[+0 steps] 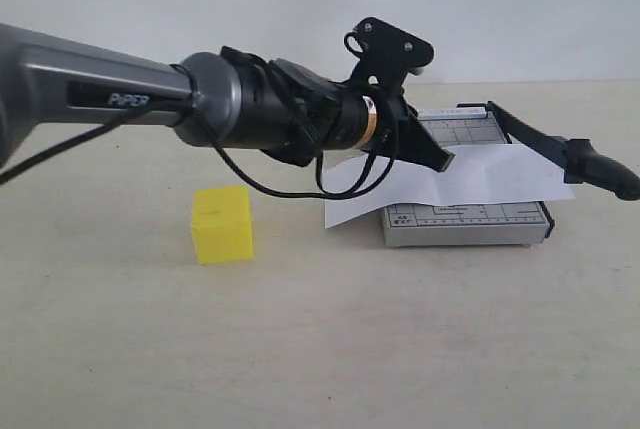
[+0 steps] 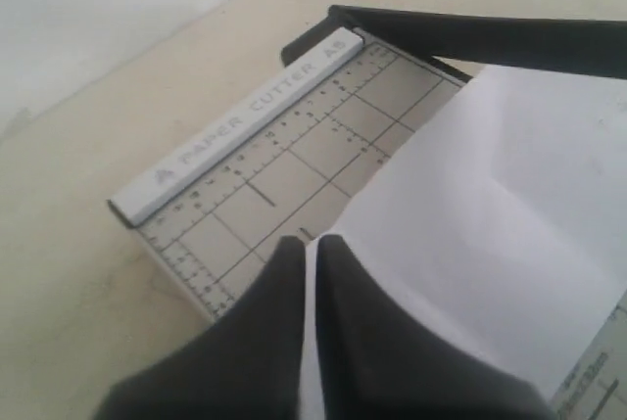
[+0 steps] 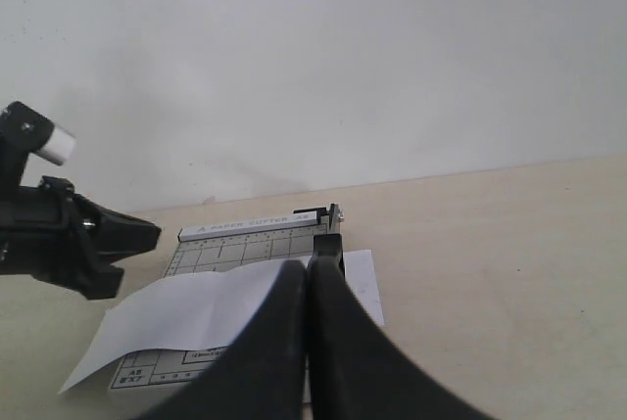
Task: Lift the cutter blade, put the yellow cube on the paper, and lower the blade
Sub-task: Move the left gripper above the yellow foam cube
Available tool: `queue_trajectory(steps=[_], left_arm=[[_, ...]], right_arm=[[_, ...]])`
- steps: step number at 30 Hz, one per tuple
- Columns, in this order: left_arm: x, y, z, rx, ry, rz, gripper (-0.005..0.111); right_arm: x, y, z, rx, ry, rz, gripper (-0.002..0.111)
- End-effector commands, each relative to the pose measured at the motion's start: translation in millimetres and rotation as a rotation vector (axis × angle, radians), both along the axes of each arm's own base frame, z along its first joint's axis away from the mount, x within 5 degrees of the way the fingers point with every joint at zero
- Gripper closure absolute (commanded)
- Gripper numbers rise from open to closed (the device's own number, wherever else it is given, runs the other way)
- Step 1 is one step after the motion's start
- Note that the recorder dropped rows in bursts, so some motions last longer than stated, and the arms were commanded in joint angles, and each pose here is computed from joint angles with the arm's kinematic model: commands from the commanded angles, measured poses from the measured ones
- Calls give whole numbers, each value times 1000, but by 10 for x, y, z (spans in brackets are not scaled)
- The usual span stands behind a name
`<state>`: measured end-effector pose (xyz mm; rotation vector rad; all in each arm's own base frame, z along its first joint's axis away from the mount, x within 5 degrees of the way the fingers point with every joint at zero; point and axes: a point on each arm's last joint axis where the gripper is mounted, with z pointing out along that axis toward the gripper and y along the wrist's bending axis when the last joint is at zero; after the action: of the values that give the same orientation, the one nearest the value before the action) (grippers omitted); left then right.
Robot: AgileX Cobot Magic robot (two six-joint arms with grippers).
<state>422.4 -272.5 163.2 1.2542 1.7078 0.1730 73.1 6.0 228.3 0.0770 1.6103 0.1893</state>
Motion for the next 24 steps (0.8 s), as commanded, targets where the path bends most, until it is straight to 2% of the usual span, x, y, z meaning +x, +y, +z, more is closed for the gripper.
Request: queue_trajectory(steps=[1,6,7,9,12,14,17,18,19,21,24], left_arm=[[-204,363,224,73,-39,108,102],[-566,1043,325,185,15,297,102],[-727,1309,408,205,37,398,102],[-940,1542,528,206,71,477,102],[-1102,1656,606,250,131,517,97],[-1202,1684,623,247,225,539,73],[-1293,1772,631,235,305,673,19],[-1318,1802,622,254,327,708,8],[-1349,1827,609,272,358,738,4],[-1401,1806,581,268,444,736,7],[-1398,1671,628,147,520,713,13]], right_arm=[[-6,1,-3,-5,-4,2,109],[-6,1,-3,-5,-4,2,109],[-6,1,-3,-5,-4,2,109],[-6,1,-3,-5,-4,2,109],[-6,1,-3,-5,-4,2,109],[-6,1,-3,-5,-4,2,109],[-6,2,-3,-5,-4,4,109],[-7,8,-3,-5,-4,12,109],[-8,16,-4,-5,-4,23,109],[-8,19,-4,-4,-3,27,109],[-8,19,-3,-5,-4,28,109]])
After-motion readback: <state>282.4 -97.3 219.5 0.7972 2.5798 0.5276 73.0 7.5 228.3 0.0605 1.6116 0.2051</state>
